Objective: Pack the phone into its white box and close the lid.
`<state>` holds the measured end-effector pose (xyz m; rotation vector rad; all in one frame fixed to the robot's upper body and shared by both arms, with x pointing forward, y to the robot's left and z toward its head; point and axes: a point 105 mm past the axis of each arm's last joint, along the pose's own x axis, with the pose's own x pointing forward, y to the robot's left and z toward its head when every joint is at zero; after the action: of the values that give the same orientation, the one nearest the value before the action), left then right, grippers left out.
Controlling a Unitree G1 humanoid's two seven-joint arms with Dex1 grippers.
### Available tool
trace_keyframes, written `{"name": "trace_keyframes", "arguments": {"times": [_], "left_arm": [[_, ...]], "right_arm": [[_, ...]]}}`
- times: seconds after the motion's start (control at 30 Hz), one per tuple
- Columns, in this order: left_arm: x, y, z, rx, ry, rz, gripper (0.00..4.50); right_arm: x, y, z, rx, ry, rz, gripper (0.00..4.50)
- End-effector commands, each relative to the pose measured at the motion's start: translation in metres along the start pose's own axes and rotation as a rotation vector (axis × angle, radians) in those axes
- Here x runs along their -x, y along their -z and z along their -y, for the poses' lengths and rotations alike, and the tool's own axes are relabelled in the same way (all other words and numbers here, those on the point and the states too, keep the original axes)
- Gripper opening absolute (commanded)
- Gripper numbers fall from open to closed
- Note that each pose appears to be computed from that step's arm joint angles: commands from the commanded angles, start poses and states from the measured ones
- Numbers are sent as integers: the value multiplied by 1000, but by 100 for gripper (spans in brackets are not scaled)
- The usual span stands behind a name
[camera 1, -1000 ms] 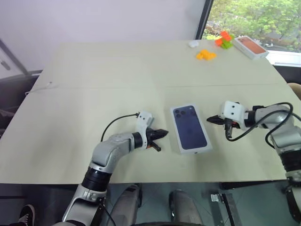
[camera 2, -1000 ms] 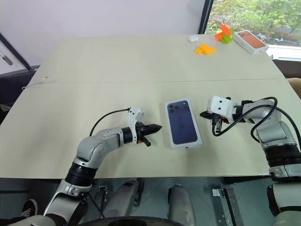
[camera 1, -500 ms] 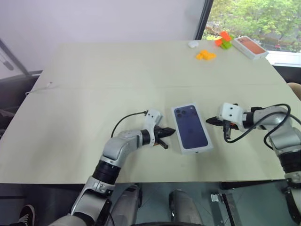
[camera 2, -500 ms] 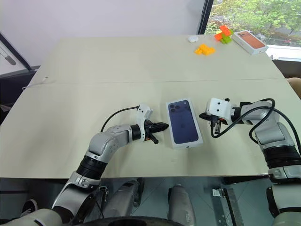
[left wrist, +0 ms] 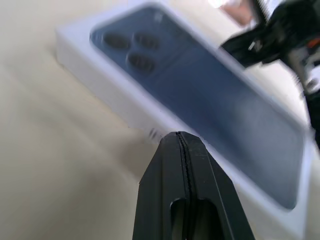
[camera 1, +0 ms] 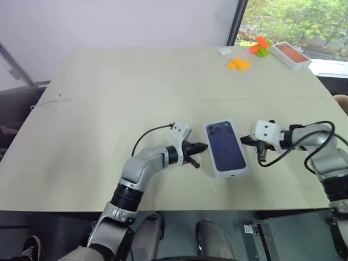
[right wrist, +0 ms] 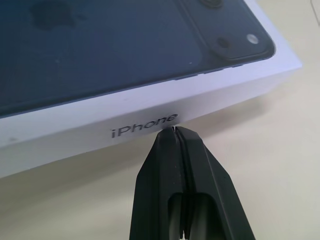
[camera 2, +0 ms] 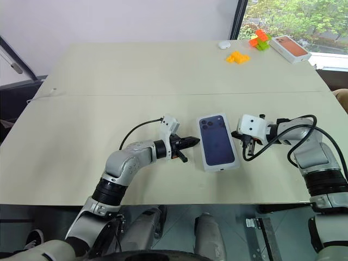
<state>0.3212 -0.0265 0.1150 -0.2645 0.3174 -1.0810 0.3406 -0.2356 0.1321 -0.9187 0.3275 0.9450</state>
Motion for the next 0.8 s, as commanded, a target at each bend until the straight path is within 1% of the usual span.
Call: {"name": "trace_keyframes", "arguments": {"times": [0.03,0.1,0.13,0.2,0.23,0.3,0.4,0.43,0.5,0.53,0.57,0.63,0.7,0.8], "left_arm": [[0,-12,7,-18,26,33,0],[0,-12,8,-9,31,36,0],[0,-11,8,-10,29,35,0],[0,-9,6,-18,19,30,0],[1,-9,4,-19,13,31,0],[1,-10,2,-26,3,33,0],[2,-10,2,-29,1,32,0],[2,-11,2,-19,3,37,0],[4,-11,1,-14,-1,37,0],[4,-11,1,-18,-2,34,0],[4,-11,2,-12,0,34,0],[5,-11,2,-8,-1,39,0],[5,-9,2,-6,-4,31,0],[5,-8,2,1,-4,29,0]], "right_arm": [[15,-13,27,25,99,36,3],[20,-22,35,7,120,82,3],[22,-34,39,-47,124,151,3],[21,-52,34,-80,90,249,3],[17,-58,27,-99,58,273,3],[10,-60,19,-107,43,278,3],[-1,-53,15,-137,63,261,3],[-4,-48,14,-132,73,235,3],[-11,-31,7,-37,73,125,3],[-13,-22,5,-19,72,74,3],[-14,-16,5,-35,79,51,3],[-15,-10,5,-82,84,46,3],[-15,-7,3,-46,74,27,3],[-15,-5,-3,-43,44,29,3]]}}
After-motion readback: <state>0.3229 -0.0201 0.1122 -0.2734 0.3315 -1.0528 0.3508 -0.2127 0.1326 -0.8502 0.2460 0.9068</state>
